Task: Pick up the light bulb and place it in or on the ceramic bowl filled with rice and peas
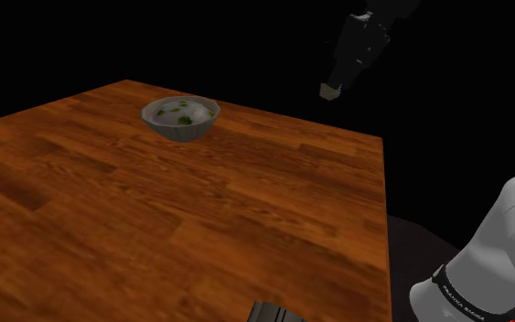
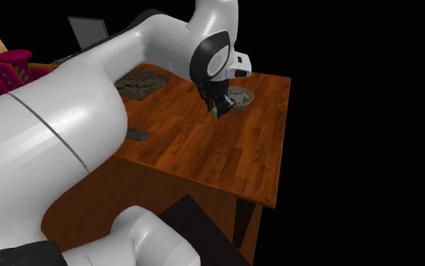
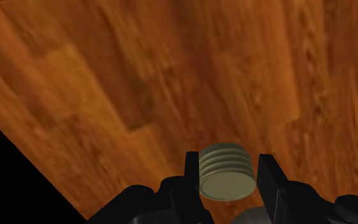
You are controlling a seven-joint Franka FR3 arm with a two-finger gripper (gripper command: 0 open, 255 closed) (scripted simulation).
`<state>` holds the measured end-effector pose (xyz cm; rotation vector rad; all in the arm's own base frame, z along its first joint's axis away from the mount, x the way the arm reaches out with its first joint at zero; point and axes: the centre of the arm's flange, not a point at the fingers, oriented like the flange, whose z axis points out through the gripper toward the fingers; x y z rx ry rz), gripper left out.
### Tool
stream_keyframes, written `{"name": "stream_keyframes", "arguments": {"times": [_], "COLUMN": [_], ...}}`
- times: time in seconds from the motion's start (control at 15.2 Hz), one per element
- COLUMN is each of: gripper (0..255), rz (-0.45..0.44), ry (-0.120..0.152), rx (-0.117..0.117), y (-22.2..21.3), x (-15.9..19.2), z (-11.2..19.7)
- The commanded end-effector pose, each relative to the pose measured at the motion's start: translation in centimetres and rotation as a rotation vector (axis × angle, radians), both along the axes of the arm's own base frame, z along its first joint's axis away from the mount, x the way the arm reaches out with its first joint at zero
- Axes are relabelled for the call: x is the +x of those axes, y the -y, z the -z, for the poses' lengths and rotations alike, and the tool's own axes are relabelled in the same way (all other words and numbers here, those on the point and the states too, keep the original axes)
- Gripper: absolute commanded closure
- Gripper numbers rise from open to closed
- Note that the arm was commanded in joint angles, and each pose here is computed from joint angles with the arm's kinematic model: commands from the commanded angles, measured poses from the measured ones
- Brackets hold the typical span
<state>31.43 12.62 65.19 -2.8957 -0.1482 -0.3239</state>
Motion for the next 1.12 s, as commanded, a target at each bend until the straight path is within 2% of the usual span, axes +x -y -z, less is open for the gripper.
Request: {"name": "stream_keyframes", "arguments": {"times": [0.0,1.06], "gripper": [255,255], "rz": [0.0,0.0], "ry": [0.0,0.0], "rx": [0.0,0.0], "y": [-1.3,-12.4], "x": [2.4,20.4], "z": [0.0,0.6]}}
